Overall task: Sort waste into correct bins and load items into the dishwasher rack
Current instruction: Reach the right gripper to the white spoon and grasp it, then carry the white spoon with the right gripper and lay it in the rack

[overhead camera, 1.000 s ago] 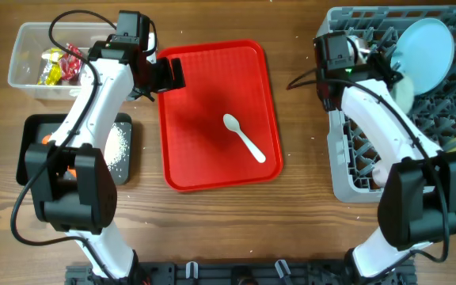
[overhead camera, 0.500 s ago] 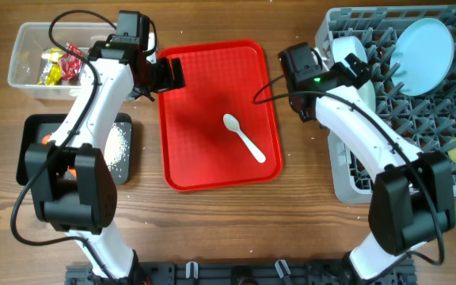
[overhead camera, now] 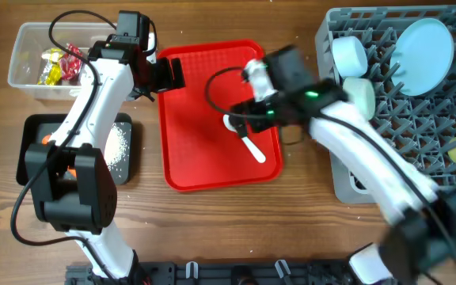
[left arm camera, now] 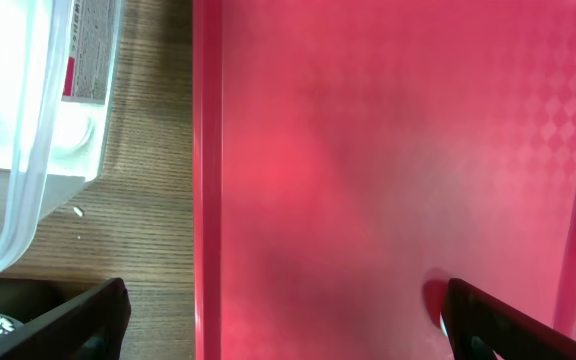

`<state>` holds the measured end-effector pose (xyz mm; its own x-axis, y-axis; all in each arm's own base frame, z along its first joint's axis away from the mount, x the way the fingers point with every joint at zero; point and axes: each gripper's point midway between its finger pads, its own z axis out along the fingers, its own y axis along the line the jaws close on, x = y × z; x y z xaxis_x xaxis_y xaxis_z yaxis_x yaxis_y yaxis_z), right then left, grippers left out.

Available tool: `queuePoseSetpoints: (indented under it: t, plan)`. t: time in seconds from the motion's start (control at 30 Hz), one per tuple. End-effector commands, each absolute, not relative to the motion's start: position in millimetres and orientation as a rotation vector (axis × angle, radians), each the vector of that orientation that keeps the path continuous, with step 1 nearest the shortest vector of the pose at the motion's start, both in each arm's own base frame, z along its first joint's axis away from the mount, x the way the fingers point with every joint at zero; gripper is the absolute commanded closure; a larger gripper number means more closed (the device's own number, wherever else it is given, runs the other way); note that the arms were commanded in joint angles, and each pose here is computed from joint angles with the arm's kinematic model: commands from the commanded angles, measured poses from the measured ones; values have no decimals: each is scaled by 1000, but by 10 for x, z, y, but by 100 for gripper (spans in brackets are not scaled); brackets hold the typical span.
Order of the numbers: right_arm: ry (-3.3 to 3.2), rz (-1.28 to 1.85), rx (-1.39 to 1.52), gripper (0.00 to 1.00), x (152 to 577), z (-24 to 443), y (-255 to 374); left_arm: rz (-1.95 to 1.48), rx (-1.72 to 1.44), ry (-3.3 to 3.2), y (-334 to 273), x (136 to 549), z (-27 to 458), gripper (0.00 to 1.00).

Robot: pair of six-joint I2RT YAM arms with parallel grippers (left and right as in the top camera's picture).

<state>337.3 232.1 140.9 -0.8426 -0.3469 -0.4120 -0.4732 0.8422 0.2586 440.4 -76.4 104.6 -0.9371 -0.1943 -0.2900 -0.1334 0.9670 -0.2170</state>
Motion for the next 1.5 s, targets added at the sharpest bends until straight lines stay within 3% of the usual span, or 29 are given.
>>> queuePoseSetpoints:
  t: [0.0,0.1,0.3,0.37,0.43,0.6,0.73,0.83,0.93,1.03,1.17,1.23,1.4,1.43,1.47]
  plan:
    - [2834,584,-716,7,3249,733,2453,-277,-232,2776,-763,4414,1164,0]
    - [2979,532,-801,22,3110,191,2364,-277,-232,2776,-763,4414,1164,0]
    - [2908,454,-918,38,3209,-23,2323,-277,-232,2776,-763,4414,1164,0]
    - [2896,455,-939,52,3195,-64,2317,-277,-232,2776,-763,4414,1164,0]
    - [2890,460,-939,82,3205,-62,2328,-277,-232,2776,-763,4414,1164,0]
    - [2890,459,-938,96,3207,-63,2323,-277,-232,2776,-763,4414,1164,0]
    - [2887,472,-800,95,3345,233,2283,-277,-232,2776,-763,4414,1164,0]
    - [2741,447,-567,96,3662,1175,1928,-277,-231,2776,-763,4414,1164,0]
    - [2590,289,-82,96,3787,2086,998,-277,-232,2776,-763,4414,1164,0]
    - [2404,85,563,96,3517,2621,-324,-277,-232,2776,-763,4414,1164,0]
    - [2148,-15,1232,96,3180,2539,-1441,-277,-232,2776,-763,4414,1164,0]
    - [2002,45,1534,96,3121,2324,-1604,-277,-232,2776,-763,4414,1164,0]
    - [1826,45,1955,96,3019,1744,-1640,-277,-232,2776,-763,4414,1164,0]
    - [1845,31,1974,94,3003,1650,-1633,-277,-232,2776,-763,4414,1164,0]
    - [1861,19,1984,76,2992,1601,-1629,-277,-232,2776,-763,4414,1164,0]
